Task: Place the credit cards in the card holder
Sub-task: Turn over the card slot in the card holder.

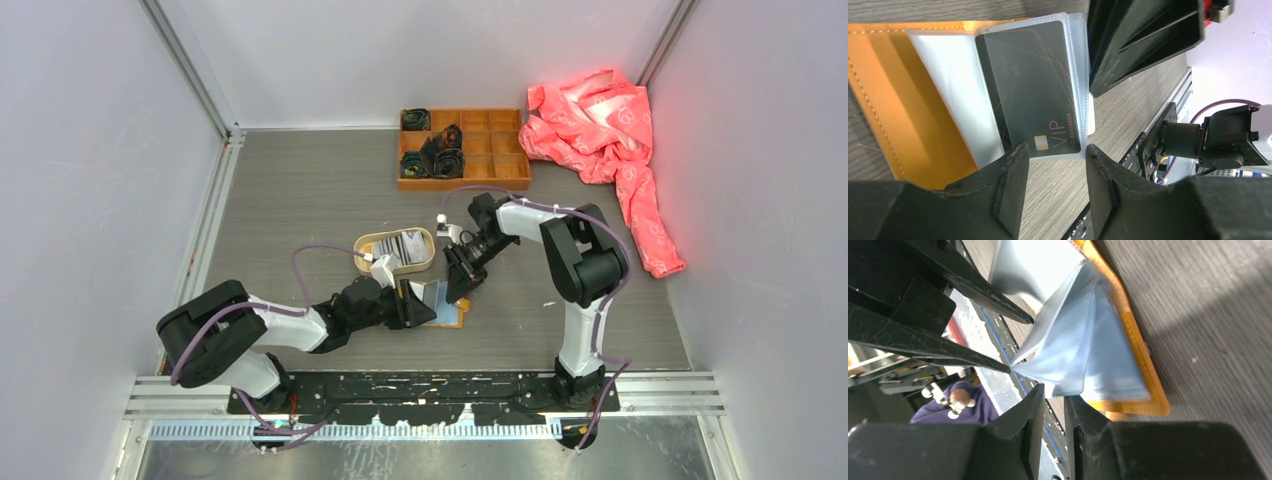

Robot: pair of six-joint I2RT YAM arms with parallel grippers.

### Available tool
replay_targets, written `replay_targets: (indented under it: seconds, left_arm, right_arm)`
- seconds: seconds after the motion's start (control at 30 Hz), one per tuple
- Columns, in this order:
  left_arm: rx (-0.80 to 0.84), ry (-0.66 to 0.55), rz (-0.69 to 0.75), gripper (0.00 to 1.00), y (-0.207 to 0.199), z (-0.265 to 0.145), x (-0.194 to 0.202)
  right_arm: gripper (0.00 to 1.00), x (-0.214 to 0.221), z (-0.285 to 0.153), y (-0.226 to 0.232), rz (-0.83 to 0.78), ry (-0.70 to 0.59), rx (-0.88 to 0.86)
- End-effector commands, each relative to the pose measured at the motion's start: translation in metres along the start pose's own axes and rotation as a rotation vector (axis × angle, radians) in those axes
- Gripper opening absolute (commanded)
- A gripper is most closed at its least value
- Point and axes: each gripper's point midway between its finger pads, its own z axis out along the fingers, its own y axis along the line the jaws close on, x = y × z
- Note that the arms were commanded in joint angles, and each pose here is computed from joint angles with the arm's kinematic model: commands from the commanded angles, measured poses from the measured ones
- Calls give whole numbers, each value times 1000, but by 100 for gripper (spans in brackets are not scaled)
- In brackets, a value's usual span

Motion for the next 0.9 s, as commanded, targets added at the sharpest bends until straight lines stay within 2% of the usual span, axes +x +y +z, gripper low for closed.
replay_targets:
  seconds: [0.0,0.13,0.27,0.43,0.6,0.87]
  left_arm:
    - [46,-49,-3,46,-10,-5,-13]
    - [40,-52,-3,45,-7,-9,-14]
    - [39,-55,0,45,-6,-11,-15]
    - [34,-58,0,45,-4,-12,-16]
    - [33,-58,-1,45,-3,-12,-16]
    - [39,-49,-1,45,-4,-10,-15]
  right_arm:
    - [27,-18,-23,9,-157,-95,129]
    - [28,-23,-37,18,-257,-154,187]
    - [27,-22,-36,30,-320,-194,156]
    - [18,-27,-18,29,-371,-197,210]
    - [13,-35,-11,24,-357,-214,252]
    - [10,-39,-4,0,-311,-199,353]
